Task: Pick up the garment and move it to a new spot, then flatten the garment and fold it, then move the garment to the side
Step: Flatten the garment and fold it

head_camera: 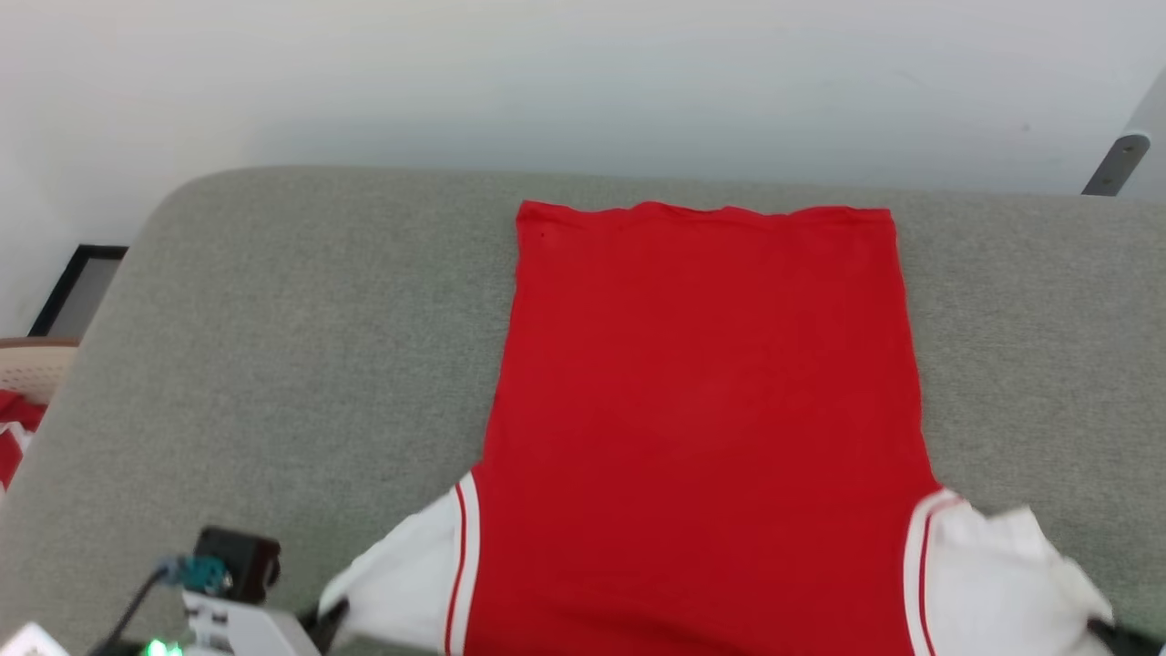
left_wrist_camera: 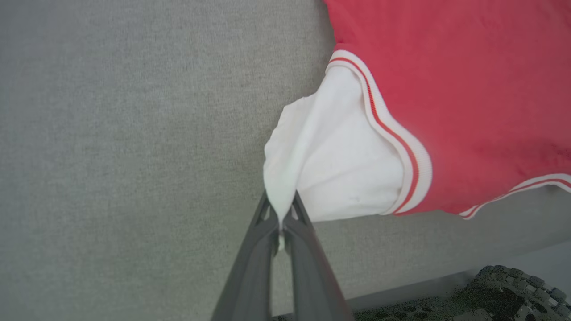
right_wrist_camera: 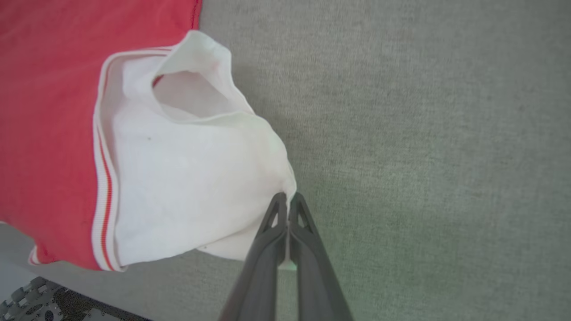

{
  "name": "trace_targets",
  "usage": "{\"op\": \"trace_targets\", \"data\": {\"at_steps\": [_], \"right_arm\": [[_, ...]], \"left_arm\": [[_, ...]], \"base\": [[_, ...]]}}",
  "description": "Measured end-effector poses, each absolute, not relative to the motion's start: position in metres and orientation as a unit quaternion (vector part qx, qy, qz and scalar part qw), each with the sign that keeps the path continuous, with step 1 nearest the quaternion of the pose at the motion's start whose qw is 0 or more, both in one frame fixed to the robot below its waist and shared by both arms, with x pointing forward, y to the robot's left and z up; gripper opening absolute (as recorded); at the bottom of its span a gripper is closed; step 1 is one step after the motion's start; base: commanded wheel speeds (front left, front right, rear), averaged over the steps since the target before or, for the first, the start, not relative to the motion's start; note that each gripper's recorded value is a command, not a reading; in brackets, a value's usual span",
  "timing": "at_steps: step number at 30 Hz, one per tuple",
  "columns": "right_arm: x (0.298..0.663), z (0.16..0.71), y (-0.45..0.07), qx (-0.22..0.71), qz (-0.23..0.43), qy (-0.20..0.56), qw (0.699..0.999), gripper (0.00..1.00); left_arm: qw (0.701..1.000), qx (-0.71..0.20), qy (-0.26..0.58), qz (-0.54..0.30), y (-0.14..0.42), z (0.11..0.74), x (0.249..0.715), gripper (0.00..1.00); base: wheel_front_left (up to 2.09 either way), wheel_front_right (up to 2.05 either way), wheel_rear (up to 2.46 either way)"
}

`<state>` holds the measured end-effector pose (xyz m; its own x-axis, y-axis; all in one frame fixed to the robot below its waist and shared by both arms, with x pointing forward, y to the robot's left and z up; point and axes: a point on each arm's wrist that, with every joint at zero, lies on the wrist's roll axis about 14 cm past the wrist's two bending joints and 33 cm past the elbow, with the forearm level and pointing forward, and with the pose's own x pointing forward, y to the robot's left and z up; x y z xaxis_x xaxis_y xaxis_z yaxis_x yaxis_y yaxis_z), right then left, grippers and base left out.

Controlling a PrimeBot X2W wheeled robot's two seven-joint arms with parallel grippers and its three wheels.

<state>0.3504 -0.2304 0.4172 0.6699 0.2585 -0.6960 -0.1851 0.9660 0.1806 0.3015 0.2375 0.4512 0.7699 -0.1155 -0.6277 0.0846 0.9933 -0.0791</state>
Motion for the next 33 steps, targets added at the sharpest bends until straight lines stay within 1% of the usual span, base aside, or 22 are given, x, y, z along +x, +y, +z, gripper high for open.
{"op": "trace_targets", "data": {"at_steps": [3,7,14,18,19,20,21,22,27,33], "right_arm": [[0.334,0.405,-0.230,0.050,0.119,0.417,0.900,0.00],[0.325,0.397,-0.230,0.050,0.115,0.434,0.892,0.00],[0.322,0.383,-0.224,0.040,0.114,0.449,0.885,0.00],[0.326,0.372,-0.222,0.031,0.112,0.451,0.885,0.00],[0.327,0.370,-0.223,0.031,0.109,0.450,0.886,0.09],[0.328,0.367,-0.224,0.026,0.108,0.452,0.885,0.31],[0.329,0.365,-0.224,0.021,0.108,0.454,0.884,0.69],[0.330,0.363,-0.225,0.018,0.108,0.455,0.884,1.00],[0.342,0.365,-0.225,0.015,0.109,0.445,0.889,1.00],[0.346,0.369,-0.229,0.019,0.108,0.451,0.886,1.00]], "left_arm": [[0.931,-0.034,0.361,-0.051,0.234,0.440,0.285,0.00],[0.929,-0.039,0.364,-0.047,0.232,0.434,0.279,0.00],[0.927,-0.049,0.368,-0.044,0.227,0.420,0.279,0.00],[0.927,-0.057,0.369,-0.044,0.223,0.414,0.282,0.00],[0.927,-0.058,0.369,-0.044,0.223,0.414,0.283,0.00],[0.927,-0.058,0.369,-0.045,0.222,0.413,0.284,0.00],[0.927,-0.058,0.368,-0.045,0.222,0.413,0.285,0.00],[0.927,-0.058,0.367,-0.045,0.222,0.412,0.286,0.00],[0.929,-0.062,0.362,-0.048,0.219,0.412,0.289,0.00],[0.933,-0.065,0.352,-0.048,0.217,0.414,0.295,0.00]], "base": [[0.00,0.00,0.00],[0.00,0.00,0.00],[0.00,0.00,0.00],[0.00,0.00,0.00],[0.00,0.00,0.00],[0.00,0.00,0.00],[0.00,0.00,0.00],[0.00,0.00,0.00],[0.00,0.00,0.00],[0.00,0.00,0.00]]}}
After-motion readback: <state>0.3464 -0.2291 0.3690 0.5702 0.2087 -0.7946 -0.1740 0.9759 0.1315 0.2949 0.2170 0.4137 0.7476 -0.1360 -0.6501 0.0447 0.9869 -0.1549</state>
